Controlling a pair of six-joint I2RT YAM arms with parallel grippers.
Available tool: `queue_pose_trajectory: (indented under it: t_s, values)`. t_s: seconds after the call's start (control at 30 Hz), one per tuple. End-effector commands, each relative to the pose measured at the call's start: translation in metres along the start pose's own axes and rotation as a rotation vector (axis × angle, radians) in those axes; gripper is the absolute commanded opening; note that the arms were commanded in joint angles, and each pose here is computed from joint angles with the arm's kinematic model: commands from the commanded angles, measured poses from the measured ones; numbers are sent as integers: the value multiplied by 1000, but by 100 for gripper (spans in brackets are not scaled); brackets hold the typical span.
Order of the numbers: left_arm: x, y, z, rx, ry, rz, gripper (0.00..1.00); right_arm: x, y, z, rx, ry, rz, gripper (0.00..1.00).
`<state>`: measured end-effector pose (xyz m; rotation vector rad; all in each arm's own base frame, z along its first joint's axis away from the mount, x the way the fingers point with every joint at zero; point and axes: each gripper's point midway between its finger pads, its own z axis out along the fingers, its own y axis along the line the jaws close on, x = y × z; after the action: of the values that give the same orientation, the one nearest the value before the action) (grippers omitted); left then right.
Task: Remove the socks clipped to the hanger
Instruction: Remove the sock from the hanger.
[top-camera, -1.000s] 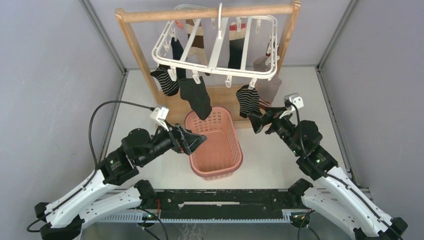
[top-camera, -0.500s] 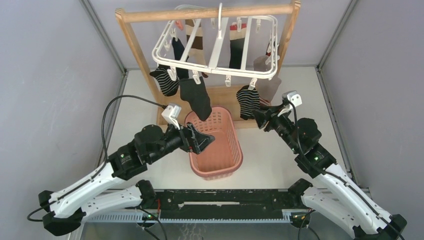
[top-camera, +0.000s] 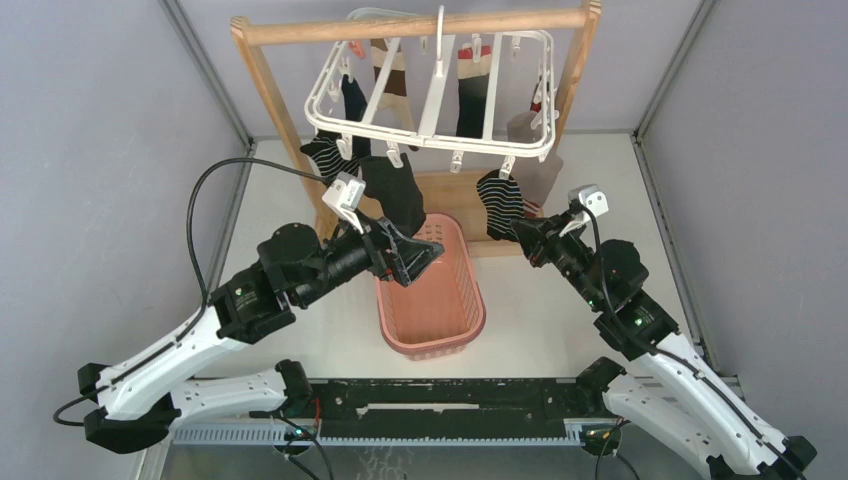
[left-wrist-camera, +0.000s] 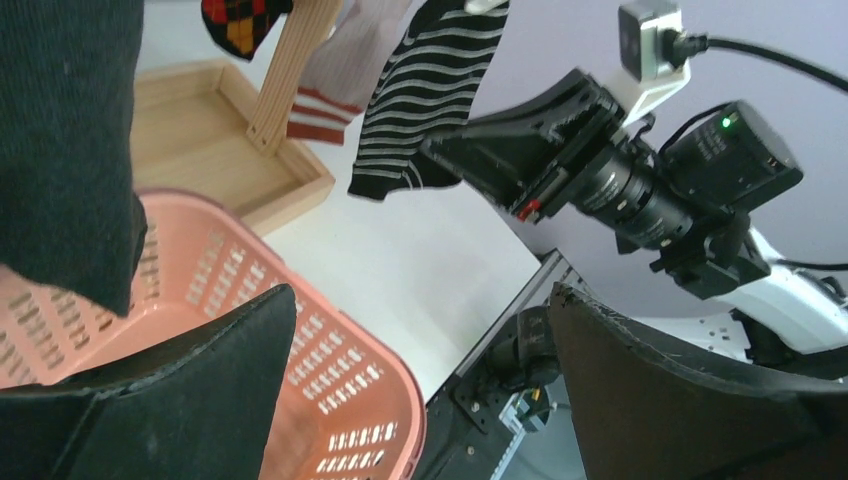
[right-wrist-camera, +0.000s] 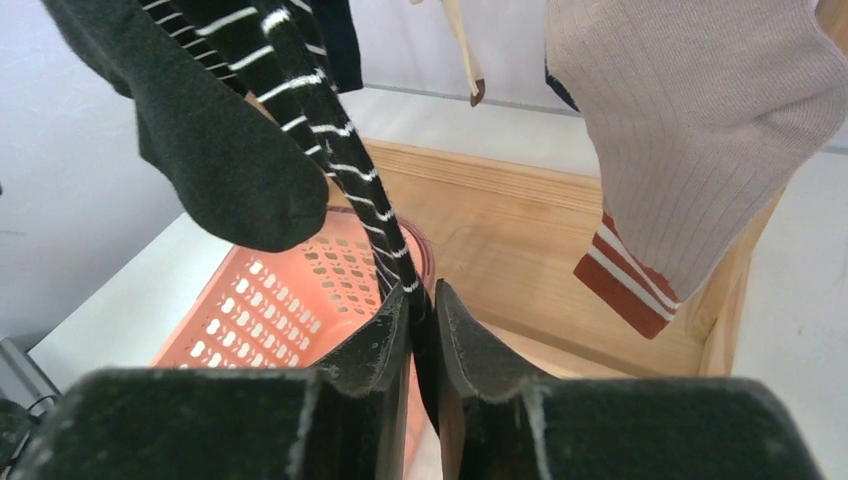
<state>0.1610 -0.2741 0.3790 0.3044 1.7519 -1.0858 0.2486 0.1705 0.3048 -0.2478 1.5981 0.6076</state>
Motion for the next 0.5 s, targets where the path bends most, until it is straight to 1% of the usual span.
queue_pose_trajectory:
  t_s: [0.0, 0.27, 0.47]
  values:
    - [-45, -31, -1, 92, -108, 75, 100, -35, 15, -13, -63, -73, 2, 21]
    - [-47, -46, 10, 162, -102, 138, 100, -39, 44, -29, -206, 5, -2, 21]
    - [-48, -42, 7, 148, -118, 149, 100, -45, 53, -34, -245, 34, 7, 20]
